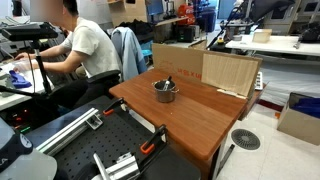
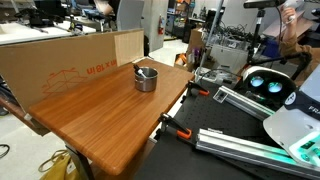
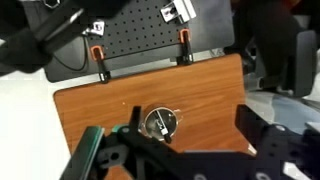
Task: Put the marker on the desk
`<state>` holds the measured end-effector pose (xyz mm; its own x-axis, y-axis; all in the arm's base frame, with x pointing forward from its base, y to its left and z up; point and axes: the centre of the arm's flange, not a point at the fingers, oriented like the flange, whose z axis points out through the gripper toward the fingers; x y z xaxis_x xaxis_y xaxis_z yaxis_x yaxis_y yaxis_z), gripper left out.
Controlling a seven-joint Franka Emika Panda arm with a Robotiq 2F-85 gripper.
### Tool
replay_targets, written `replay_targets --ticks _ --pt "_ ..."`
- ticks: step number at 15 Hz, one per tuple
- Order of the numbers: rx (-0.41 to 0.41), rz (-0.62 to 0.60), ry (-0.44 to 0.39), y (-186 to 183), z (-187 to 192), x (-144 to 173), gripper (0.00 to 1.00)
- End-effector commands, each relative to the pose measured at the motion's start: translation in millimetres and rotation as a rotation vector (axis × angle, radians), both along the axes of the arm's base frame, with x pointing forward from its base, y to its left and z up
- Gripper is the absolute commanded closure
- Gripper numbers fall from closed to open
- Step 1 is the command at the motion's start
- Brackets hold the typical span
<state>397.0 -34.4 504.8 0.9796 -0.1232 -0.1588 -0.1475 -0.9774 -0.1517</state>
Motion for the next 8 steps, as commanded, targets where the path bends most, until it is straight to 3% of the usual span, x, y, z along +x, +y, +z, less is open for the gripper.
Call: replay_targets --ticks 1,8 --pt "-0.028 0.039 0.029 -0.7 -12.4 10.1 0.00" --pt "-0.079 0.029 0.070 -1.9 -65.2 40.2 0.00"
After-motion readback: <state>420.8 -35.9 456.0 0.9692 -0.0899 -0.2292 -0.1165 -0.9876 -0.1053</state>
